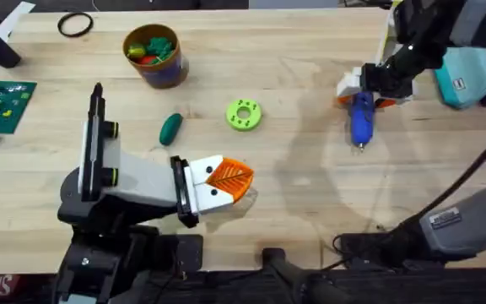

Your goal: Pick up the gripper from the table and insert it into the empty holder that is missing its gripper. Then pick up a screw, insert it into the mounting hole, and use the screwdriver to tighten it. Finally, clean up the table by picking up the vegetable and placing it into the bucket.

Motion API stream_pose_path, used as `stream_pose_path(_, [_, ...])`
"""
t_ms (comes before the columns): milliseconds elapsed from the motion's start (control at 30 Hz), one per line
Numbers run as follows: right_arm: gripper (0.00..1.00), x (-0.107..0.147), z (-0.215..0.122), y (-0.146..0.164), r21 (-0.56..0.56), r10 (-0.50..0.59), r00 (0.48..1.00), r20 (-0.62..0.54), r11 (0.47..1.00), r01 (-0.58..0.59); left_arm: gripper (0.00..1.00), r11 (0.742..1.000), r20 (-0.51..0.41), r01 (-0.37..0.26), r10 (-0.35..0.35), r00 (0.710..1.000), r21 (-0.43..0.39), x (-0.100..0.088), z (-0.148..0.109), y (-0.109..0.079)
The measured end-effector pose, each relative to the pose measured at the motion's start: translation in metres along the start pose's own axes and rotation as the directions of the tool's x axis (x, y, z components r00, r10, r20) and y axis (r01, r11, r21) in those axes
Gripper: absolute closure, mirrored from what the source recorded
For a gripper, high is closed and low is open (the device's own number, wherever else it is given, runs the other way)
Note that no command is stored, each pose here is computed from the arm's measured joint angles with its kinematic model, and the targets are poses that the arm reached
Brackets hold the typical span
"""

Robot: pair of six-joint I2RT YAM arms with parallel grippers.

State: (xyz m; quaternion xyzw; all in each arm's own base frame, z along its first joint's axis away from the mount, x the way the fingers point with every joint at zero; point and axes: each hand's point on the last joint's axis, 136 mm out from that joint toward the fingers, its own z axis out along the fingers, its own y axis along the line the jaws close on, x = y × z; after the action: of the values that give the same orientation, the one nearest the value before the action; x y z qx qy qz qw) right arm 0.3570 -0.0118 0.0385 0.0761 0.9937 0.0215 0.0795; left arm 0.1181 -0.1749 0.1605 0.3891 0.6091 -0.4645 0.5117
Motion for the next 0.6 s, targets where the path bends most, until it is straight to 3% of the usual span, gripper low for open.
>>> stream_pose_path(133, [0.772,-0.0033,0.0008,-0.0004,0.000,0.006,1.000,0.011,1.000,-0.006,0.992,1.000,0.000,0.000,0.000,1.000,0.000,0.0000,0.0000,0.0000])
stream_pose_path(200, [0.964,-0.0051,0.0020,-0.0006,0.002,0.007,1.000,0.018,1.000,-0.007,0.992,1.000,0.000,0.000,0.000,1.000,0.000,0.0000,0.0000,0.0000])
stream_pose_path(600, [0.973,-0.0063,0.0021,-0.0001,-0.001,0.008,1.000,0.022,1.000,-0.008,0.992,1.000,0.000,0.000,0.000,1.000,0.000,0.0000,0.0000,0.0000])
